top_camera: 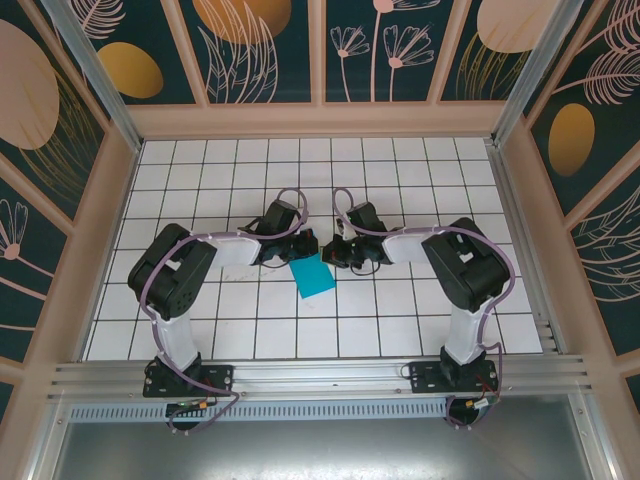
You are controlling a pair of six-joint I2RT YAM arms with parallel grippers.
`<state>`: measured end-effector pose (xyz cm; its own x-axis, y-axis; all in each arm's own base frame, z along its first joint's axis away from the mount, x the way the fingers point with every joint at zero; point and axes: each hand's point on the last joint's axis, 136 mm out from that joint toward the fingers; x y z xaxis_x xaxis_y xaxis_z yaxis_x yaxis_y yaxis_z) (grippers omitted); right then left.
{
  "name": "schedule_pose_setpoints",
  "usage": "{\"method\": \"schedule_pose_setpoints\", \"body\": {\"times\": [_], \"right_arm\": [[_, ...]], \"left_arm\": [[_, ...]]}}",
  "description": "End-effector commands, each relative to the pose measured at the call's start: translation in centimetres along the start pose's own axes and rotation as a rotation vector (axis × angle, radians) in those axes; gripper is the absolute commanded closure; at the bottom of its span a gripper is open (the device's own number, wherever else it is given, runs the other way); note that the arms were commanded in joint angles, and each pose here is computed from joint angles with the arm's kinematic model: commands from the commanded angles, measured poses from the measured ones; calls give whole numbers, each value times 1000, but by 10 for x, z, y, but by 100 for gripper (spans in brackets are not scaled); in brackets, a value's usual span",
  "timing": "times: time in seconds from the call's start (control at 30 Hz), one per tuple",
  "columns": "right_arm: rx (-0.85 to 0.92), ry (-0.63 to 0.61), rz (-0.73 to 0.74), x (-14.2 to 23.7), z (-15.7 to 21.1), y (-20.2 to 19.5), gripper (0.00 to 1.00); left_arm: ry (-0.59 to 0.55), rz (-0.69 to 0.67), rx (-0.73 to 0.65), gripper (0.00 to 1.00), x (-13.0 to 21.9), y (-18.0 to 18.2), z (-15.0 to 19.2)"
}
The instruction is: Fold a paper plane with a square sheet of paper (pick it up from the middle)
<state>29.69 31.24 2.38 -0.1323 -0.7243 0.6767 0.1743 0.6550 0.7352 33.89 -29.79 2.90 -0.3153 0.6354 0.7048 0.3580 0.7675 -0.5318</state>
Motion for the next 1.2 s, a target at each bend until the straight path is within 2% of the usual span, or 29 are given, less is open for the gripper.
{"method": "schedule_pose_setpoints", "body": {"times": [0.0, 0.43, 0.7, 0.9, 1.17], "right_arm": [[12, 13, 16, -6, 1, 0, 100], [9, 15, 56, -9, 2, -9, 100], [37, 30, 77, -6, 4, -9, 100], [75, 61, 81, 1, 14, -7, 100], [90, 103, 133, 11, 38, -25, 100]], "left_arm": [[10, 6, 19, 98, -5, 4, 5], [20, 17, 25, 98, -9, 5, 10], [72, -64, 65, 100, -15, 27, 31], [95, -117, 93, 100, -14, 41, 45], [106, -150, 110, 100, -15, 50, 53]]}}
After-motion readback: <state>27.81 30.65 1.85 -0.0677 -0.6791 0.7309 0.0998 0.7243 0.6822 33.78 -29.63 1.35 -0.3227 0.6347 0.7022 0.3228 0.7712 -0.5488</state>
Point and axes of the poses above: each hand's point on the last joint's axis, 136 mm out from that joint toward the fingers, its own x axis back along the fingers, its own y axis along the line the jaws close on, z = x × y, and after that the axes turned 14 degrees about -x, right-handed
